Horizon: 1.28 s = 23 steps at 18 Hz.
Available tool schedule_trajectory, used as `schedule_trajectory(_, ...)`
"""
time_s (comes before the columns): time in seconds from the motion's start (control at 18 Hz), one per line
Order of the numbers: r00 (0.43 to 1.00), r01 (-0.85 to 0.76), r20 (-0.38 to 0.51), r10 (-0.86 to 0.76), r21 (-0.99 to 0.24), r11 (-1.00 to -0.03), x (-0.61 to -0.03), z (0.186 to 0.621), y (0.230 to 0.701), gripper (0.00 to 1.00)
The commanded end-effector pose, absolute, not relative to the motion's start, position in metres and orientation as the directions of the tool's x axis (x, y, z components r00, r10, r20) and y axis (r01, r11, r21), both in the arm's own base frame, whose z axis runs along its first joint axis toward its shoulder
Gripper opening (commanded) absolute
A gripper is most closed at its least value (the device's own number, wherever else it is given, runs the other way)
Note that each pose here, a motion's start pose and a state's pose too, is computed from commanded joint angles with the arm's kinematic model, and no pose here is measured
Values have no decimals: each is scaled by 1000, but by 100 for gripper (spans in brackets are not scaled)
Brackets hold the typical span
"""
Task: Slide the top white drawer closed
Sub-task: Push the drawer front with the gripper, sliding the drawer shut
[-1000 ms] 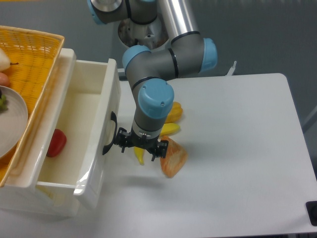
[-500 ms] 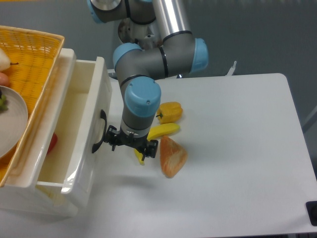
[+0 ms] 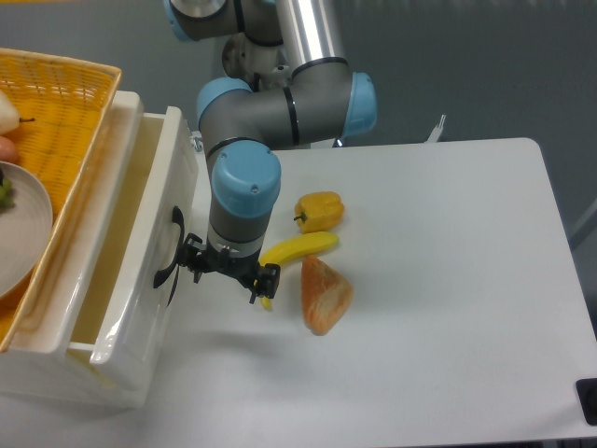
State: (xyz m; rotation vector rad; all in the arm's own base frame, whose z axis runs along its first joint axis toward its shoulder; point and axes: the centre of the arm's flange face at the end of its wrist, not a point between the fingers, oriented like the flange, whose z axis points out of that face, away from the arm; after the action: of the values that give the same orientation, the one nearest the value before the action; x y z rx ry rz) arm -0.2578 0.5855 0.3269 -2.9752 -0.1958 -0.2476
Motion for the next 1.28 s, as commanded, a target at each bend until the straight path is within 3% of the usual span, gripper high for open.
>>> schedule_trajectory(1.28, 984, 91, 162, 67, -144, -985, -233, 329, 596, 100)
